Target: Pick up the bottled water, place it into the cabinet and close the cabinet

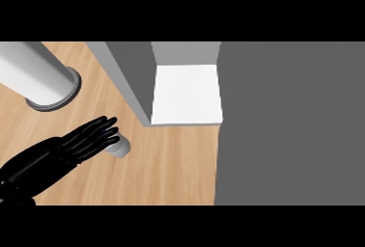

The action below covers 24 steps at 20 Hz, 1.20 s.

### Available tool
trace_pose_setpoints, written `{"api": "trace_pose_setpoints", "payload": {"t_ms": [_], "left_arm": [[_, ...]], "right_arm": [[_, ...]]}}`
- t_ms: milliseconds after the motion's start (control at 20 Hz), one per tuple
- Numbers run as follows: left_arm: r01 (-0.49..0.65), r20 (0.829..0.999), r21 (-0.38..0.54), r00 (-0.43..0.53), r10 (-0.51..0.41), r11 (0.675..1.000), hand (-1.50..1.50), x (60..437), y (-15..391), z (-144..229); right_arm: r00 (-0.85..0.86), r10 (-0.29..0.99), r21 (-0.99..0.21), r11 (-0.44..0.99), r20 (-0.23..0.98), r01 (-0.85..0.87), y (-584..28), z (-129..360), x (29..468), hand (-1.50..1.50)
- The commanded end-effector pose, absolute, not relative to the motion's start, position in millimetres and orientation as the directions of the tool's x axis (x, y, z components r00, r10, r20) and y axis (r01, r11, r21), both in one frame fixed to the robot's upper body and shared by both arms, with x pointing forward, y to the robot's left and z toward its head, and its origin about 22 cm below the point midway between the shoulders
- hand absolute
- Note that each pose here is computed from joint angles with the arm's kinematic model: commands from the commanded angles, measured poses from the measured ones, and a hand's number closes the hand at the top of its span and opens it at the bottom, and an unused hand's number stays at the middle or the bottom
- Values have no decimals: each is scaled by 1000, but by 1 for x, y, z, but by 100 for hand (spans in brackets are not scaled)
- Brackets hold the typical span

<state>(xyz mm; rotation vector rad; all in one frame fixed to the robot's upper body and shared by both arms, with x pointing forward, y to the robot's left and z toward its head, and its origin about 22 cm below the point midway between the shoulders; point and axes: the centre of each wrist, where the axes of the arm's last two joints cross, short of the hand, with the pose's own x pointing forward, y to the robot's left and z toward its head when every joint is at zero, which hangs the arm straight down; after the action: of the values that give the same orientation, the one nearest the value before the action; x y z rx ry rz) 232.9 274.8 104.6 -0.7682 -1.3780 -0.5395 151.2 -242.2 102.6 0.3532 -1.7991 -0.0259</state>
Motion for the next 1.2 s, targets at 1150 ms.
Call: {"api": "trace_pose_setpoints", "payload": {"t_ms": [1150], "left_arm": [[681,986,-168,127,110,712,-150,267,367,79]], "right_arm": [[-218,-246,192,951,945,-241,-246,83,114,-150]]}}
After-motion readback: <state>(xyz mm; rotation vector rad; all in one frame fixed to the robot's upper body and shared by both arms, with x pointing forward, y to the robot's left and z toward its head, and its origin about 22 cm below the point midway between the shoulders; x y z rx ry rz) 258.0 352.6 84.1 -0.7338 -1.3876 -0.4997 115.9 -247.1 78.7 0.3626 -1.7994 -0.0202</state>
